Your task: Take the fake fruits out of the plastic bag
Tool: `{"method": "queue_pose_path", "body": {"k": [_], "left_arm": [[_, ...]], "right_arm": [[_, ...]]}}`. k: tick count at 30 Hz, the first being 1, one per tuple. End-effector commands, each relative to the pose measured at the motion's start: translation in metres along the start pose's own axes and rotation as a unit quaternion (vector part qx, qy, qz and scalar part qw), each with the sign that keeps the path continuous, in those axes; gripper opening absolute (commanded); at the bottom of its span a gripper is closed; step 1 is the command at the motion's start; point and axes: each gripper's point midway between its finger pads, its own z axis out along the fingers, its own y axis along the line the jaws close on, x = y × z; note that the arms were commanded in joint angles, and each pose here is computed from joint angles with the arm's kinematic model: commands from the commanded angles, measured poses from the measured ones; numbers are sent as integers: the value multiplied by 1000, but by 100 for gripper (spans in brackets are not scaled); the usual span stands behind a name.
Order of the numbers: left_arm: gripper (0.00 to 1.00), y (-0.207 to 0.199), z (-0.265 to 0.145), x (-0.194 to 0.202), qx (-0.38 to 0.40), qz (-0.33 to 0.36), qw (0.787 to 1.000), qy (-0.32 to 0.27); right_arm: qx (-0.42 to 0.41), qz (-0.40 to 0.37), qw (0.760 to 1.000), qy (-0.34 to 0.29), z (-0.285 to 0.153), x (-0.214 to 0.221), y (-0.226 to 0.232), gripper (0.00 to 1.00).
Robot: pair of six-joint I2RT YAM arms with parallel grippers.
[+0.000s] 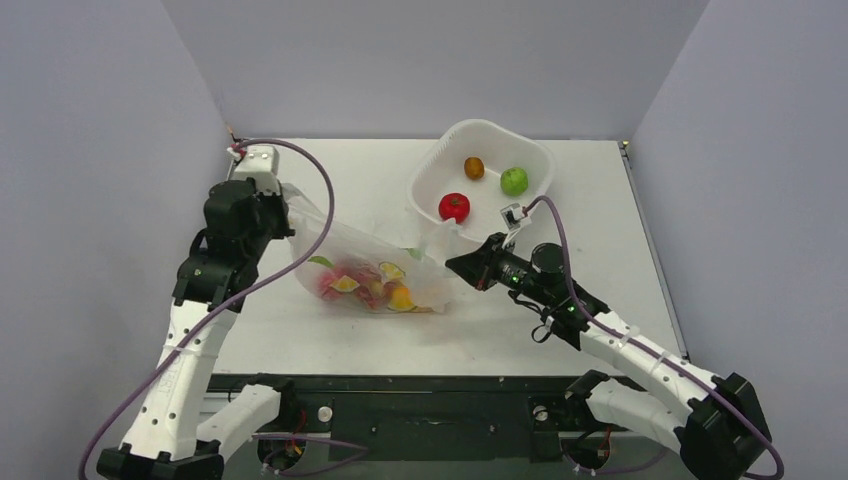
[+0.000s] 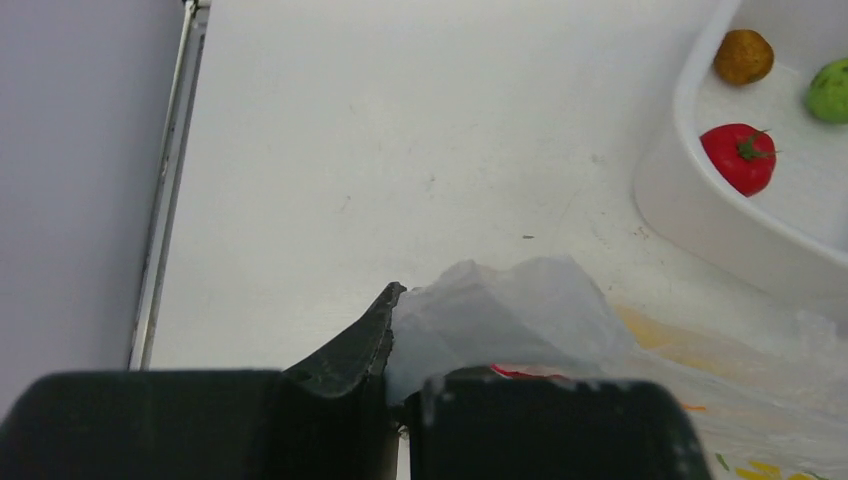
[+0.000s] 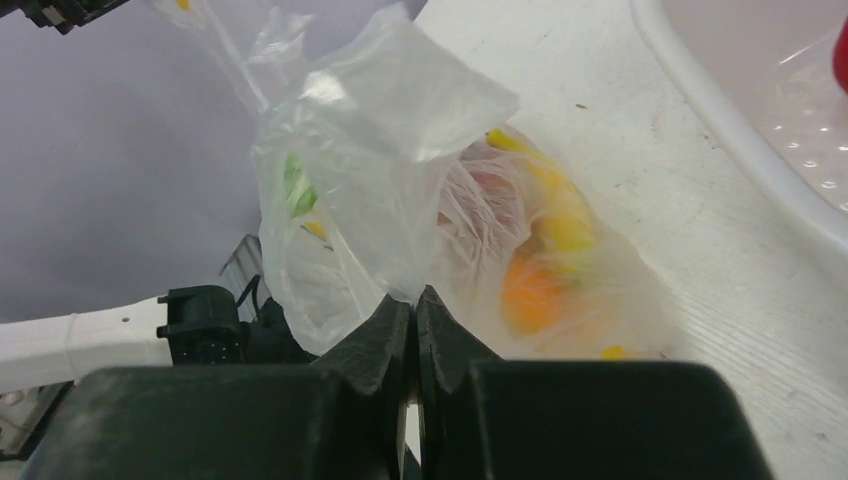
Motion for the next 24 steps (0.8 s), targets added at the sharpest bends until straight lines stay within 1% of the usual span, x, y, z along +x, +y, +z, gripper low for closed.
{"method": "queue_pose_path", "body": {"k": [1,2,3,4,5,6,7,8,11,13,15,17,18,19,20,21,22,23,24], "left_arm": [[0,29,-22,-27,-10,-83,996,-21],[0,40,-23,-30,-26,-101,994,-23],[0,41,-22,-30,-26,-109,994,-19],[0,47,-20,-31,-33,-124,991,-20],[0,47,-18,-32,-29,-133,990,-21],[0,44,-13,-34,-20,-145,989,-24],[0,36,-11,-36,5,-150,988,-23],[0,33,-7,-39,14,-154,988,-20],[0,30,-6,-52,22,-168,985,-26],[0,30,-10,-73,28,-172,983,-49],[0,26,-13,-84,43,-158,985,-63],[0,20,-12,-82,61,-154,984,-62],[0,14,-15,-81,78,-155,983,-64],[0,9,-10,-65,88,-168,981,-46],[0,-2,-17,-64,120,-169,977,-49],[0,-10,-14,-45,135,-185,973,-28],[0,-21,-25,-44,167,-188,967,-36],[0,-27,-28,-31,180,-206,961,-29],[0,-35,-33,-26,203,-215,955,-24]], "right_arm": [[87,-55,995,6,-19,-19,-19,0],[101,-64,993,-12,-20,-36,-17,0],[130,-64,989,4,-23,-32,-28,0],[146,-71,987,-17,-23,-56,-23,0],[172,-69,983,8,-22,-51,-34,0],[170,-76,983,-4,-19,-72,-23,0],[185,-74,980,15,-16,-69,-30,0],[190,-74,979,7,-11,-83,-26,0],[186,-79,979,-9,-2,-111,-11,0],[169,-89,981,-15,7,-130,3,0],[156,-100,983,-16,16,-146,15,0],[144,-105,984,-13,23,-159,26,0],[147,-102,984,1,26,-154,23,0],[142,-100,985,10,28,-149,25,0],[140,-97,985,23,28,-139,28,0],[147,-95,984,33,28,-129,24,0],[150,-93,983,52,27,-115,28,0],[164,-92,980,61,26,-105,23,0],[168,-89,978,86,23,-88,26,0]]}}
